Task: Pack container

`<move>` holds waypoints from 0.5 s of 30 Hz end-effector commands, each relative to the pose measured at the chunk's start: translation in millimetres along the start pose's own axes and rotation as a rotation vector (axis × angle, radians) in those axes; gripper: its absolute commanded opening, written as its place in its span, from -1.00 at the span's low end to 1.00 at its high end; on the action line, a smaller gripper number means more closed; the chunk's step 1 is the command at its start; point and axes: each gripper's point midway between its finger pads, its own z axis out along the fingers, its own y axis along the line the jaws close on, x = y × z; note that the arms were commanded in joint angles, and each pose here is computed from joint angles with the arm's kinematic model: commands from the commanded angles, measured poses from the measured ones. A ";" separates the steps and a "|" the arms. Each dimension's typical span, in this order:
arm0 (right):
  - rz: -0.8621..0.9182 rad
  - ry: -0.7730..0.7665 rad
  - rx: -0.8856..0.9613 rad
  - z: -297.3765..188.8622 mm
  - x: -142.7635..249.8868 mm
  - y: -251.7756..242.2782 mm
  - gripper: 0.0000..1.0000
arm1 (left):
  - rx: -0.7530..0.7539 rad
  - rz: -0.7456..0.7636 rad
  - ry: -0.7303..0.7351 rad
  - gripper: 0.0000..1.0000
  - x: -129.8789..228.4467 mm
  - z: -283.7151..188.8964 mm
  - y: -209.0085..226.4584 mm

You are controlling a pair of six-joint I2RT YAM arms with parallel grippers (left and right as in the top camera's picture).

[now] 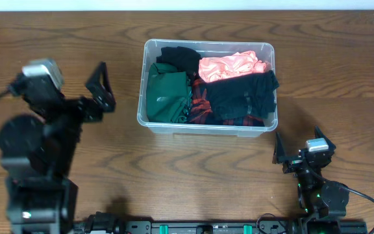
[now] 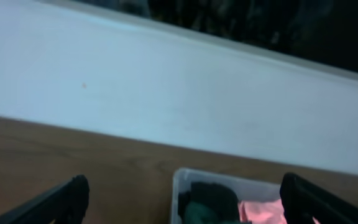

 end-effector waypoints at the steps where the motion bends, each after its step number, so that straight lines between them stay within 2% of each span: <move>1: -0.013 0.000 0.016 -0.2 1.1 -3.1 0.99 | 0.022 -0.004 0.004 0.96 32.1 -3.3 3.6; 6: -0.013 0.000 0.016 -0.2 1.1 -3.1 0.99 | 0.028 -0.001 -0.020 0.96 79.0 -5.4 16.2; 15: -0.013 0.000 0.016 -0.2 1.1 -3.1 0.99 | 0.066 0.006 -0.070 0.96 132.4 -15.6 25.5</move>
